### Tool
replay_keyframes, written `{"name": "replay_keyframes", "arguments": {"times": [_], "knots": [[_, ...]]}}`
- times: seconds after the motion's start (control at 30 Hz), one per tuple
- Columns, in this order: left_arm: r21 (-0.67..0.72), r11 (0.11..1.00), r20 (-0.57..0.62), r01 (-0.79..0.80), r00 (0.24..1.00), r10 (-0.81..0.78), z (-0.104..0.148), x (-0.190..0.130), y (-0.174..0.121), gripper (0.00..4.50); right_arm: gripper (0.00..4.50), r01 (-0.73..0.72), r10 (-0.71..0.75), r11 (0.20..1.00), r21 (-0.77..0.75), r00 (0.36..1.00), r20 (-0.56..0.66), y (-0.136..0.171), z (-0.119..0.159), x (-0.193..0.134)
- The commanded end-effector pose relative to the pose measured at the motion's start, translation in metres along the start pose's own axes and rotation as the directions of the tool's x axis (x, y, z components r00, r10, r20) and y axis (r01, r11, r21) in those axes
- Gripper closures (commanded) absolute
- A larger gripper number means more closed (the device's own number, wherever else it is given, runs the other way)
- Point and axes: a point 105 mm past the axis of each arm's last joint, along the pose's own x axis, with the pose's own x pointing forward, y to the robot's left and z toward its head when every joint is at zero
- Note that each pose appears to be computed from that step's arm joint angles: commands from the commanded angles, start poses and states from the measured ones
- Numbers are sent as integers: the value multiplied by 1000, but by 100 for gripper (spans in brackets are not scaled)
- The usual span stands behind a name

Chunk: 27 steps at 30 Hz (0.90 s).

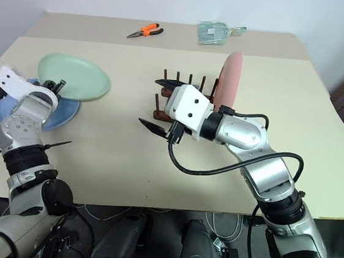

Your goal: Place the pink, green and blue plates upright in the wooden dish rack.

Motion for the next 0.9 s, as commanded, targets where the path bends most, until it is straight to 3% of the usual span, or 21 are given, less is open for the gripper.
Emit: {"name": "replay_keyframes", "arguments": {"times": [0.03,0.13,0.27,0.33,0.4,0.5,0.63,0.73,0.87,0.9], "knots": [[21,978,141,206,968,-206,28,-21,-43,447,0,34,-32,997,-71,999,35,-6,10,0],[138,905,154,402,894,-420,25,-49,-94,447,0,47,-45,993,-107,999,17,-14,7,6],[213,817,145,535,810,-568,19,-74,-133,447,0,47,-47,987,-155,999,3,-21,5,18],[232,752,116,617,750,-651,10,-91,-156,447,0,49,-49,970,-240,999,4,-24,8,28],[208,693,83,690,694,-715,-1,-108,-178,447,0,71,-89,906,-417,996,-24,-31,5,41],[179,644,56,743,646,-761,-10,-123,-191,447,0,73,-130,814,-576,990,-59,-38,-5,51],[143,629,40,764,630,-775,-15,-129,-193,447,0,85,-176,768,-634,981,-83,-45,-19,55],[144,627,23,766,631,-776,-19,-131,-191,450,91,111,-215,757,-644,973,-85,-53,-23,56],[143,636,18,758,640,-768,-20,-128,-186,450,285,133,-237,748,-650,969,-74,-56,-21,55],[139,634,20,760,638,-769,-20,-128,-186,411,345,134,-239,746,-653,968,-75,-56,-21,55]]}}
